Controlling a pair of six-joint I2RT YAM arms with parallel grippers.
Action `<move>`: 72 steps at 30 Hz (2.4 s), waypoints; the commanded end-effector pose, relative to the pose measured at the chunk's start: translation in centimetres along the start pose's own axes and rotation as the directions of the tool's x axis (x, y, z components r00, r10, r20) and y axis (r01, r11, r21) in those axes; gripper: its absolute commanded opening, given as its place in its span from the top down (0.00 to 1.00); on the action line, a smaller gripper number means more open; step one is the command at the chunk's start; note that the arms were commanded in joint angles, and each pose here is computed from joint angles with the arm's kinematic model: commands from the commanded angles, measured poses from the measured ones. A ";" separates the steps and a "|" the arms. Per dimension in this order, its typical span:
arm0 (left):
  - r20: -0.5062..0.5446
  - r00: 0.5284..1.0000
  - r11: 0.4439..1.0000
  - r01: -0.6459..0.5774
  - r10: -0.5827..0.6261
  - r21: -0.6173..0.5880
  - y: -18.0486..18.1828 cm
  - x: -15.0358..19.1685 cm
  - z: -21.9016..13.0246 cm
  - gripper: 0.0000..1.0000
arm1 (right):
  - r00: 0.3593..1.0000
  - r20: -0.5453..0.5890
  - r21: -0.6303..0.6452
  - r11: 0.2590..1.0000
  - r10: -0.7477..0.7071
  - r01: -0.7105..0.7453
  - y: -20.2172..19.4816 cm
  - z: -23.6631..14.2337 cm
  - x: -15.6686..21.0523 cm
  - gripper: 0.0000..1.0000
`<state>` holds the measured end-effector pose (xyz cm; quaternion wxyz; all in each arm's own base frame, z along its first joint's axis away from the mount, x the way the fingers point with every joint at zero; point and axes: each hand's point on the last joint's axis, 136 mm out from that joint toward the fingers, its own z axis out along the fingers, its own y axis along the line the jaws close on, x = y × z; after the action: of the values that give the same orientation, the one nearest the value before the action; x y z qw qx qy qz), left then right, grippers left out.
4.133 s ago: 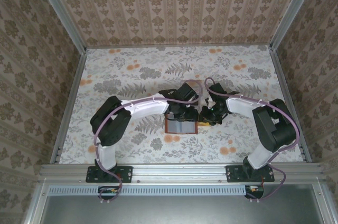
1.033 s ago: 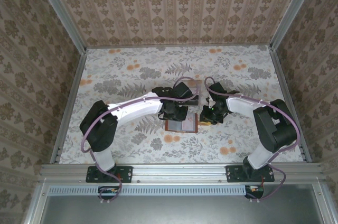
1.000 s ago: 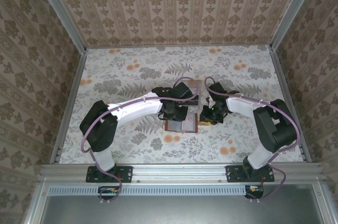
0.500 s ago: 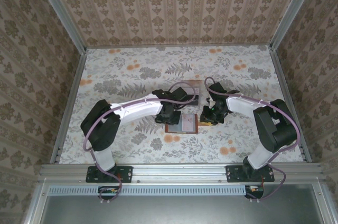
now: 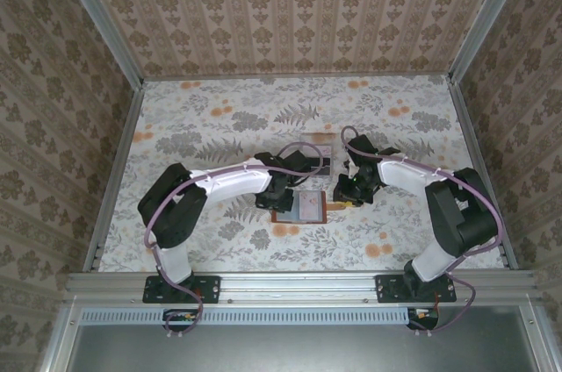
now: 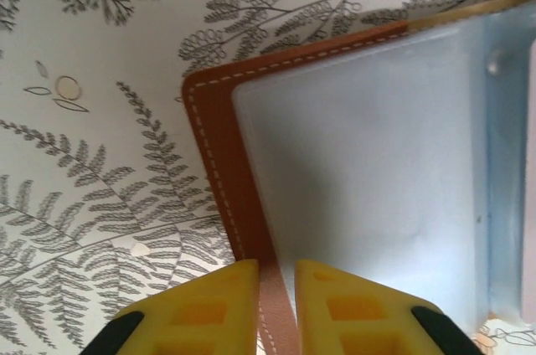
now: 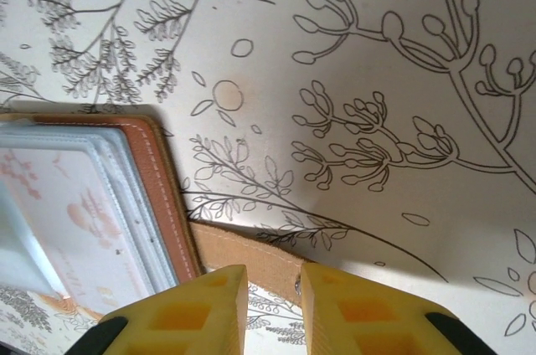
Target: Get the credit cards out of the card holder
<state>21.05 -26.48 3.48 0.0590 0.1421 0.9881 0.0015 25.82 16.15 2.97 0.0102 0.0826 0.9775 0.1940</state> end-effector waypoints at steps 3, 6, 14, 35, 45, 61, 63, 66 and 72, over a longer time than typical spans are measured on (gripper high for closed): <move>0.055 0.998 1.000 0.019 -0.020 0.011 1.2 -0.6 -2.4 0.77 | 0.999 0.028 0.001 1.000 -0.025 0.025 1.1 -1.5 -0.3 0.75; 0.085 0.996 0.997 0.023 -0.029 0.073 0.3 -1.3 -3.4 0.78 | 0.999 0.029 -0.027 0.999 -0.030 0.031 1.9 -1.8 -0.2 0.75; 0.095 0.990 0.916 0.058 -0.103 0.397 -4.6 -3.3 -3.9 0.79 | 0.999 0.018 -0.107 0.993 -0.041 0.043 4.3 -1.8 0.1 0.75; -0.033 0.984 0.756 0.157 -0.176 0.636 -7.4 -3.4 -1.4 0.81 | 0.998 -0.051 -0.166 0.985 -0.044 0.035 7.4 2.0 0.2 0.80; -0.067 0.984 0.770 0.173 -0.168 0.614 -7.3 -2.8 0.1 0.81 | 0.997 -0.071 -0.114 0.993 -0.035 0.027 6.1 3.2 0.4 0.80; -0.049 0.986 0.843 0.161 -0.158 0.514 -5.0 -2.2 0.7 0.80 | 0.997 -0.060 -0.034 0.999 -0.039 0.037 4.6 3.2 0.4 0.73; -0.044 0.986 0.845 0.160 -0.161 0.511 -4.9 -2.3 0.5 0.79 | 0.997 -0.059 -0.031 0.999 -0.040 0.038 4.6 3.1 0.4 0.73; -0.020 0.986 0.841 0.152 -0.167 0.520 -4.8 -2.7 -0.4 0.77 | 0.997 -0.060 -0.029 0.999 -0.041 0.039 4.6 3.0 0.5 0.73; 0.002 0.984 0.830 0.151 -0.180 0.537 -4.8 -3.0 -1.5 0.69 | 0.998 -0.054 -0.027 0.999 -0.043 0.042 4.6 2.7 0.4 0.73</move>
<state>22.29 -32.41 4.22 0.0321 0.0650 0.9558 -0.2849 26.48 22.48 2.55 -0.0108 0.0566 0.9691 0.2400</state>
